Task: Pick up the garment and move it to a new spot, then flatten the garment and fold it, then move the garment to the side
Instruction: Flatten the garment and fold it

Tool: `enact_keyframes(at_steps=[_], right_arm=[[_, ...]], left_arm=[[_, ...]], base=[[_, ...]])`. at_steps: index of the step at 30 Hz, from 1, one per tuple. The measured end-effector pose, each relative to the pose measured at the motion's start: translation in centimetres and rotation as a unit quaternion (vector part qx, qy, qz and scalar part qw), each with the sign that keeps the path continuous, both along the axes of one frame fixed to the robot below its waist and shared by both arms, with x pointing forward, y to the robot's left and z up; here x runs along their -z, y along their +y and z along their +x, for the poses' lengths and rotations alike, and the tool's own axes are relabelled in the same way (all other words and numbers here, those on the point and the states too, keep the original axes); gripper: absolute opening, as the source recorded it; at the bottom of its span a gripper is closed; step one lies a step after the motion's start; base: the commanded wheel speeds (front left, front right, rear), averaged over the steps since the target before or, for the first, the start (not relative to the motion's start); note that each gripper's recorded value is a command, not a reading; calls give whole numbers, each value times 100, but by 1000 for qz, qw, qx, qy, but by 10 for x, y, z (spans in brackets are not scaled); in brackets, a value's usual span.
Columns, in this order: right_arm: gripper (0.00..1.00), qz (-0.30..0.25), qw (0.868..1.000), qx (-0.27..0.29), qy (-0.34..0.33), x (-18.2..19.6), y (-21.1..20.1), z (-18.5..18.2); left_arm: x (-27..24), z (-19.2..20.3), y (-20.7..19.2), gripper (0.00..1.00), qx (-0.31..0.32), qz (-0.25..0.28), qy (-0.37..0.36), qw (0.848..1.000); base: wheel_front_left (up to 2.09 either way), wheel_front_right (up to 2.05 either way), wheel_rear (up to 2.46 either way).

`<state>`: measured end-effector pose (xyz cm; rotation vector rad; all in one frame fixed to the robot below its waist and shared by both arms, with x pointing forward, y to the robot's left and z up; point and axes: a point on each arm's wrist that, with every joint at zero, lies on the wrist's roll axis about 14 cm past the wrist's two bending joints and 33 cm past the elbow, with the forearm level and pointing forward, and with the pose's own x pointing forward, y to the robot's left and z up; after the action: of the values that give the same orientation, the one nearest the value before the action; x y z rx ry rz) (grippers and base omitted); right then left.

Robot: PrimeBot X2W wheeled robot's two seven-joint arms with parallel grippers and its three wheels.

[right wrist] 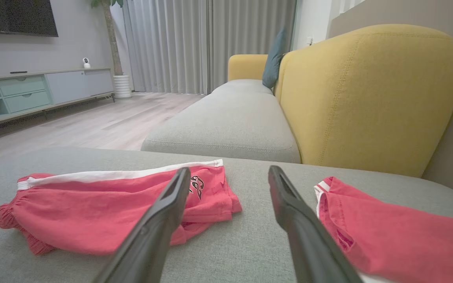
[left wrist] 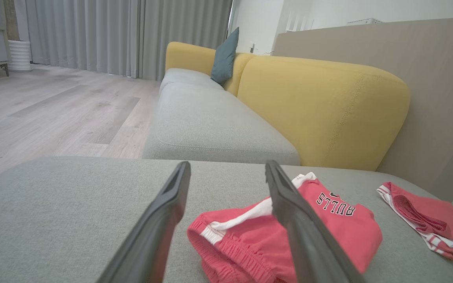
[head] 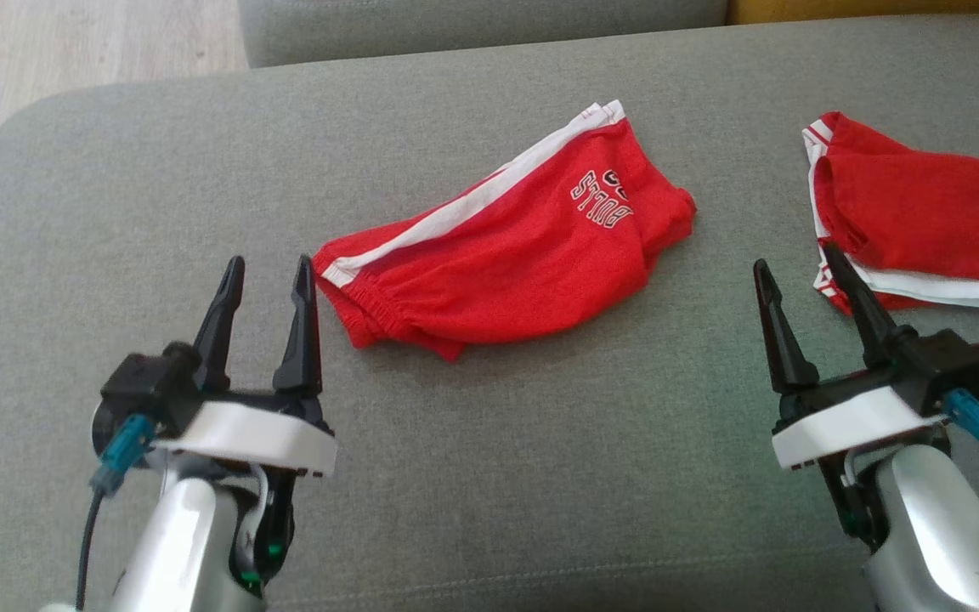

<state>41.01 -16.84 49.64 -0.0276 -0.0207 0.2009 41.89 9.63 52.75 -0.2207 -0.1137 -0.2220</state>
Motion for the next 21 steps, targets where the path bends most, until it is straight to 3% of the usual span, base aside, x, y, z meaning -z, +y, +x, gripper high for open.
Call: enact_keyframes(at_steps=[7, 12, 16, 21], right_arm=[[100, 9, 1000, 6, 6, 0, 5, 3], [100, 84, 995, 32, 52, 17, 8, 12], [100, 152, 980, 54, 117, 44, 7, 18], [100, 246, 951, 64, 177, 63, 13, 41]], left_arm=[[5, -1, 4, 100, 3, 3, 1, 1000], [16, 0, 12, 100, -5, 4, 15, 1000], [26, 2, 19, 100, -13, 4, 29, 999], [34, 5, 32, 100, -28, 9, 39, 999]], base=[[0, 0, 0], [0, 0, 0], [0, 0, 0], [0, 0, 0]])
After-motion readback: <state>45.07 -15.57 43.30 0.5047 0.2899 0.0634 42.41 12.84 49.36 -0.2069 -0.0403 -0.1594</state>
